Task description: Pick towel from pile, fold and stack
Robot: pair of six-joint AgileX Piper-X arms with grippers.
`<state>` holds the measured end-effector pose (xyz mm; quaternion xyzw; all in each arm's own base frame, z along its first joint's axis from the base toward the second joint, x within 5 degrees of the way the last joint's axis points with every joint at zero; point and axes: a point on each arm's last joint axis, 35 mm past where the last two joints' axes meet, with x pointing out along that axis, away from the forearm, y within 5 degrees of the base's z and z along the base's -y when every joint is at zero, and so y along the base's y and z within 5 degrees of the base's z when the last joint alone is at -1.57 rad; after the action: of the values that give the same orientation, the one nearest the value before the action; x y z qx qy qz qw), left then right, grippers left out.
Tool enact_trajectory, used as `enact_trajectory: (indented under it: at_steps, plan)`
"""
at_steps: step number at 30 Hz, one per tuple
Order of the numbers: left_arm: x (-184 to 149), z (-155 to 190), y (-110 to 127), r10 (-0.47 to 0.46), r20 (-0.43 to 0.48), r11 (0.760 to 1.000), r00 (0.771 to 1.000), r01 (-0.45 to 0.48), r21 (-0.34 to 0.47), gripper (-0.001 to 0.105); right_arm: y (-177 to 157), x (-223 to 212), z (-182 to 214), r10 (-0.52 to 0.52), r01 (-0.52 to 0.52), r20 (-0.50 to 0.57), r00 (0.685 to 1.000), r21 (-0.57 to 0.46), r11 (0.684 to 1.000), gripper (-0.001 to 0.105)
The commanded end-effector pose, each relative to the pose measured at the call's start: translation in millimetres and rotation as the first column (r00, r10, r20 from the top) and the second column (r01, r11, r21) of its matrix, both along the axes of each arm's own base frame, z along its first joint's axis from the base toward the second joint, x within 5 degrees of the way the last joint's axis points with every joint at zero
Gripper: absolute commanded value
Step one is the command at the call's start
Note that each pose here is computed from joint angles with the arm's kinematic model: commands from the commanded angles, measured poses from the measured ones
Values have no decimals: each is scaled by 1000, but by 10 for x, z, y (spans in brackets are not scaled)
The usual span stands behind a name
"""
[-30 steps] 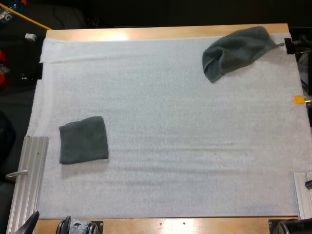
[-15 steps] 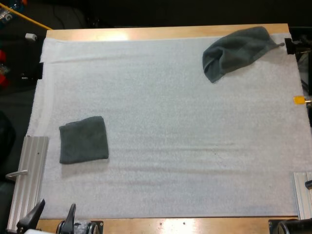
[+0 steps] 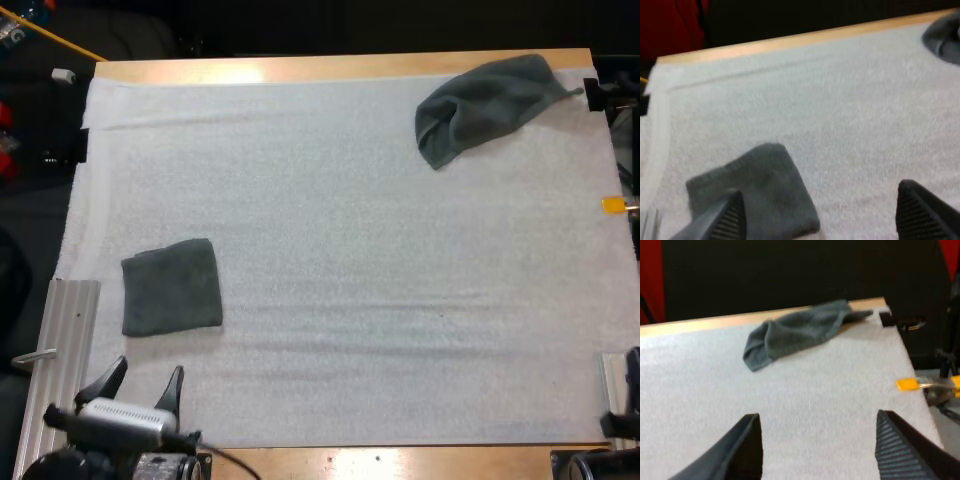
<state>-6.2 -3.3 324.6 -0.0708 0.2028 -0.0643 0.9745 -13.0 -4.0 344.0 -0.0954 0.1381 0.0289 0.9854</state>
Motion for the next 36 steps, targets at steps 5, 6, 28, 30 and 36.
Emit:
enact_trajectory:
  at_steps: [5, 6, 28, 30, 36]
  plan:
    - [197, -196, -13, 2, -43, 1000, 999, -2, -11, 61, 23, 190, -178, 5, -6, -63, 998, -13, 1000, 50]
    - [225, -227, -14, 2, -44, 1000, 999, -2, -11, 61, 25, 213, -220, 5, -6, -78, 997, -14, 1000, 50]
    - [297, -318, -18, 2, -51, 1000, 999, -2, -10, 61, 41, 364, -492, 4, -7, -155, 988, -22, 1000, 50]
    - [297, -318, -18, 2, -51, 1000, 999, -2, -10, 61, 41, 364, -492, 4, -7, -155, 988, -22, 1000, 50]
    - [297, -318, -18, 2, -51, 1000, 999, -2, -10, 61, 41, 364, -492, 4, -7, -155, 988, -22, 1000, 50]
